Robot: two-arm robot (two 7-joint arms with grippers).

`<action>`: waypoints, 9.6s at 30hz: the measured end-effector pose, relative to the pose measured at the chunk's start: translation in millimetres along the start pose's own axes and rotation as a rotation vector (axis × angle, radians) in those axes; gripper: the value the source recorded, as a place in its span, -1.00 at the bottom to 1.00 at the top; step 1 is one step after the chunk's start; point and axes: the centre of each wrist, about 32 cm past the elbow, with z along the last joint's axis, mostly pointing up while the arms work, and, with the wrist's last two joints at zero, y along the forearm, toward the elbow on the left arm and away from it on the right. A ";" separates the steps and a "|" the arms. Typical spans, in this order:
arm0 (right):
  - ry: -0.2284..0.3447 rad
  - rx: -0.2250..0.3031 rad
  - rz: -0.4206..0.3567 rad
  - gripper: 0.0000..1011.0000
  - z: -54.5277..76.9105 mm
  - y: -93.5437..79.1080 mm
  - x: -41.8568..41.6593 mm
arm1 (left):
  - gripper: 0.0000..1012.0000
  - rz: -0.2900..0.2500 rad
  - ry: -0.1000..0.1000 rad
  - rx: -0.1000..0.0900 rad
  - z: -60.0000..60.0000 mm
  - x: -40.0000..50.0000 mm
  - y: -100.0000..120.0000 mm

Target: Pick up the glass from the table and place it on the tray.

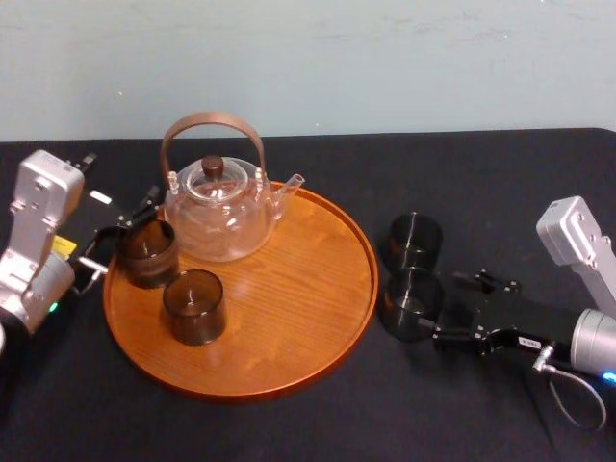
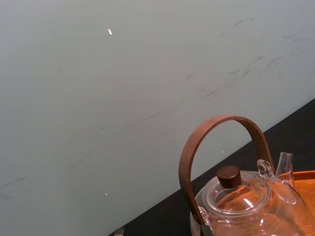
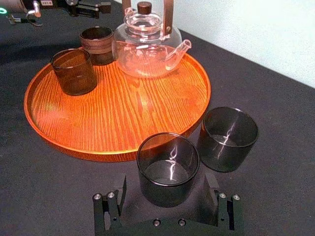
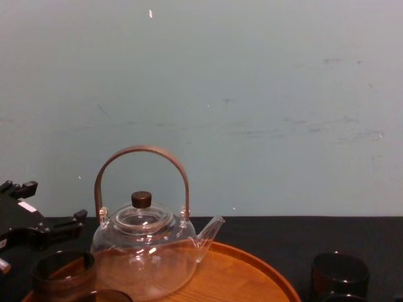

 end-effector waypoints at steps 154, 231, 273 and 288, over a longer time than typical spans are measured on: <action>-0.102 0.098 0.265 0.79 35.7 125.5 -16.8 | 0.98 0.000 0.000 0.000 0.0 0.0 0.0; -0.053 0.094 0.243 0.98 13.0 54.9 -6.4 | 0.98 0.000 0.000 0.000 0.0 0.0 0.0; 0.139 0.001 -0.194 0.98 -2.8 30.0 34.4 | 0.98 0.000 0.000 0.000 0.0 0.0 0.0; 0.094 -0.022 -0.169 0.98 3.4 55.1 35.4 | 0.98 0.000 0.000 0.000 0.0 0.0 0.0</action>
